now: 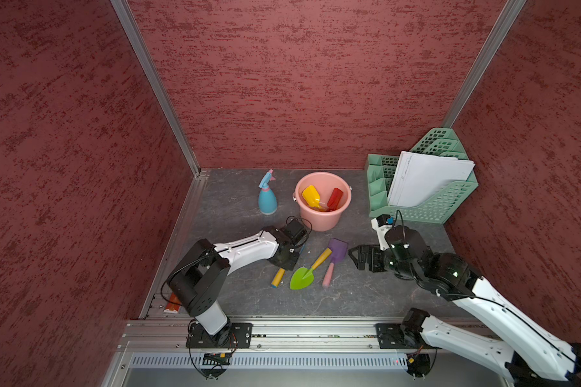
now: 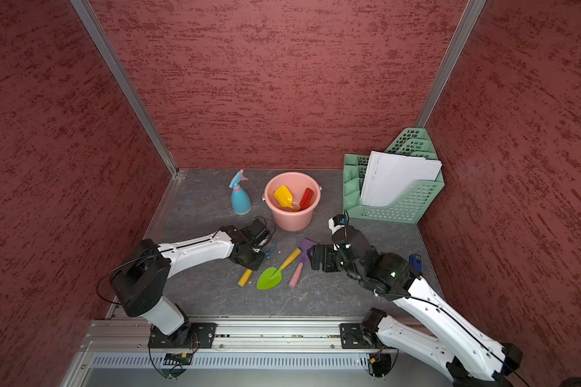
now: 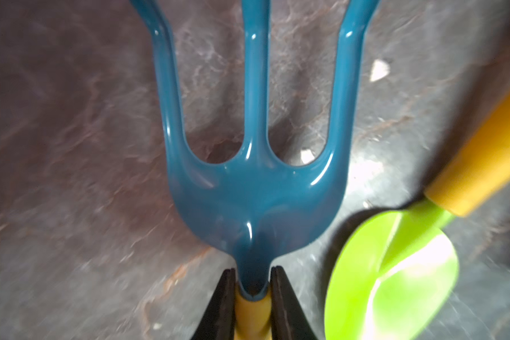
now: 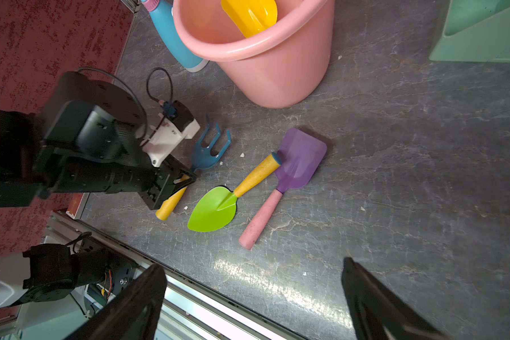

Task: Organize the gardening tools
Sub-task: Pick up the gardening tool from the center of the board.

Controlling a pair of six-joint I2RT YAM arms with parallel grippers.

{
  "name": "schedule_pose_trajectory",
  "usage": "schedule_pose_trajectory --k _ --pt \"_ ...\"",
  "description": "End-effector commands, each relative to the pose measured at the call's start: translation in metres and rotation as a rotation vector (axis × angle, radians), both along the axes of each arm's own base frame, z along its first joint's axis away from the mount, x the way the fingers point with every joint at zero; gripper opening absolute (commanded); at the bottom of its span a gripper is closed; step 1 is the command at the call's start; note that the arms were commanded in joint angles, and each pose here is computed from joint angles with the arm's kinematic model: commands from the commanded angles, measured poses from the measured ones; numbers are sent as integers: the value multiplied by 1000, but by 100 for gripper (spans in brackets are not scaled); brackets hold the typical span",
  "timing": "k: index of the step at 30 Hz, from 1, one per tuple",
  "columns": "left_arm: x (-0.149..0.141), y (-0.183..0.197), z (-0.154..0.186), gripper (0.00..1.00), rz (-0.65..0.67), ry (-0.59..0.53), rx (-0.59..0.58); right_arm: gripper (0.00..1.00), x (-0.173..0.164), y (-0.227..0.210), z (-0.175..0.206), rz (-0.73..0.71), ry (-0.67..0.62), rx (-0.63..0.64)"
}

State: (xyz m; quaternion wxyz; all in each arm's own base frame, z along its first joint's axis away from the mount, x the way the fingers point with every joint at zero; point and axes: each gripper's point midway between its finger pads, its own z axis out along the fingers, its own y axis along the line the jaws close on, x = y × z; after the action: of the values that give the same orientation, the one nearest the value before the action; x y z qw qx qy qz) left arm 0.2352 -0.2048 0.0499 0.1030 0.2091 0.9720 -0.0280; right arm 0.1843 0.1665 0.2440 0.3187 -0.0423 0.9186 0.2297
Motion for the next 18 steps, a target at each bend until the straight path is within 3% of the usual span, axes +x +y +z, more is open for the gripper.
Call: schedule_pose_trajectory --k 1,8,13,18 --pt "0 7 38 0 26 -100 -37 98 4 -3 9 -16 -35 10" --pt "21 -8 139 0 -9 -421 -188 99 6 1 7 -10 -41 26" --pt "57 -38 223 0 -69 -730 -346 98 7 3 9 -11 -51 44" --pt "104 -82 281 0 -135 -955 -452 98 8 3 7 -15 -55 50"
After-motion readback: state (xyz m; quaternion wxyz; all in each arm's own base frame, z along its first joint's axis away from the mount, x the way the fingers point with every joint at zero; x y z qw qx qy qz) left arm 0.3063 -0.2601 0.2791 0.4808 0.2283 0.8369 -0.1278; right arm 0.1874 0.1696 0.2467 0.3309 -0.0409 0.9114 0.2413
